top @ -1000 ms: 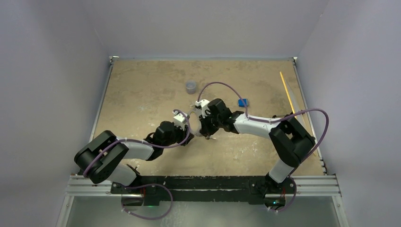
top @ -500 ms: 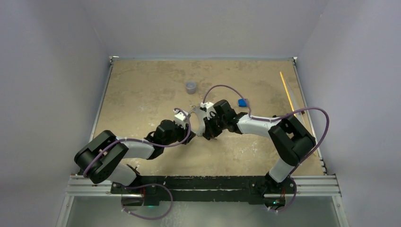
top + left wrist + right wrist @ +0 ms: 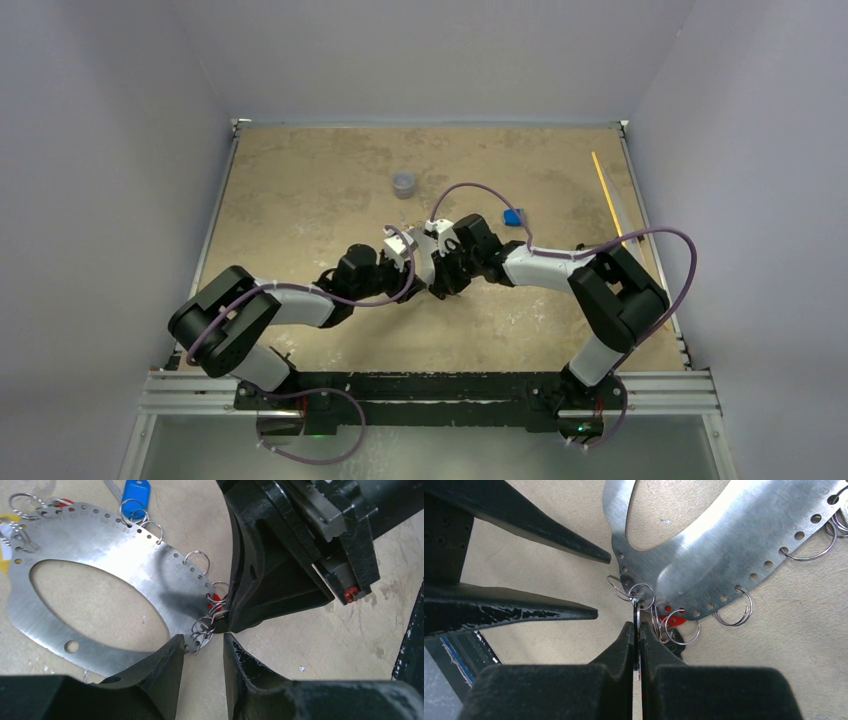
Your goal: Remove the keys from the keyring
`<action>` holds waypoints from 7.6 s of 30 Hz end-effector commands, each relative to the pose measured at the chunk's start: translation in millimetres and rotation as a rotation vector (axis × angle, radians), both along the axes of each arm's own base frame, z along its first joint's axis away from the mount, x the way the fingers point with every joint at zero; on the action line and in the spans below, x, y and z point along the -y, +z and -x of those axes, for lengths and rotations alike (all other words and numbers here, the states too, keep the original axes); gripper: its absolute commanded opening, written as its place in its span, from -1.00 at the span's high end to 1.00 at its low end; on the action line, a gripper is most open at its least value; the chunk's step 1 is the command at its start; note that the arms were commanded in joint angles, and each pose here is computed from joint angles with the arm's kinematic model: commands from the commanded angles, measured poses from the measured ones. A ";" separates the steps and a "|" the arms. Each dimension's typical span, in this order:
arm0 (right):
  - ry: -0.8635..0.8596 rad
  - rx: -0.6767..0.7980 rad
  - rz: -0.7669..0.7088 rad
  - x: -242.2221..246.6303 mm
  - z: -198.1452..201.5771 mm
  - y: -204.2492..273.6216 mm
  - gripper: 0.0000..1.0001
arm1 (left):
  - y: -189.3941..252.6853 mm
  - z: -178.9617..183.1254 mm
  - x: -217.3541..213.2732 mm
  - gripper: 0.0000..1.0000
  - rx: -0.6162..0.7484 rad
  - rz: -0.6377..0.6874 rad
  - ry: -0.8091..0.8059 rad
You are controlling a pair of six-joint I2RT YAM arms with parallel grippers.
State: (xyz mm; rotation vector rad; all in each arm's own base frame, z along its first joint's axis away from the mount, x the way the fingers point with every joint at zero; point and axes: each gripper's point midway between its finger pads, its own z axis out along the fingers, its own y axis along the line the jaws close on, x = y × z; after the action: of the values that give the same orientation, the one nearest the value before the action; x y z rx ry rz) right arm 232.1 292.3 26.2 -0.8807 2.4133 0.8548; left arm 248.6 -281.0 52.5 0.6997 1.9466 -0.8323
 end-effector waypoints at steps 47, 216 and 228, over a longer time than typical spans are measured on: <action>0.029 0.064 -0.170 -12.1 19.5 25.4 1.00 | 84.0 17.3 6.0 1.00 0.205 0.396 0.110; -0.337 0.050 -0.062 57.1 -44.1 21.2 1.00 | 0.1 -4.2 39.7 0.47 0.120 -0.077 -0.019; -0.301 0.048 -0.073 48.5 -50.7 26.5 1.00 | 3.1 -18.7 64.7 0.36 0.138 -0.074 -0.033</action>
State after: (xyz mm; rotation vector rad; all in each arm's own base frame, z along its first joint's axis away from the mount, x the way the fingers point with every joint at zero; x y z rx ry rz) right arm 276.3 235.9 40.6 -0.4470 2.4107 0.7530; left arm 261.0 -330.9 46.9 0.7952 1.9017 -0.6979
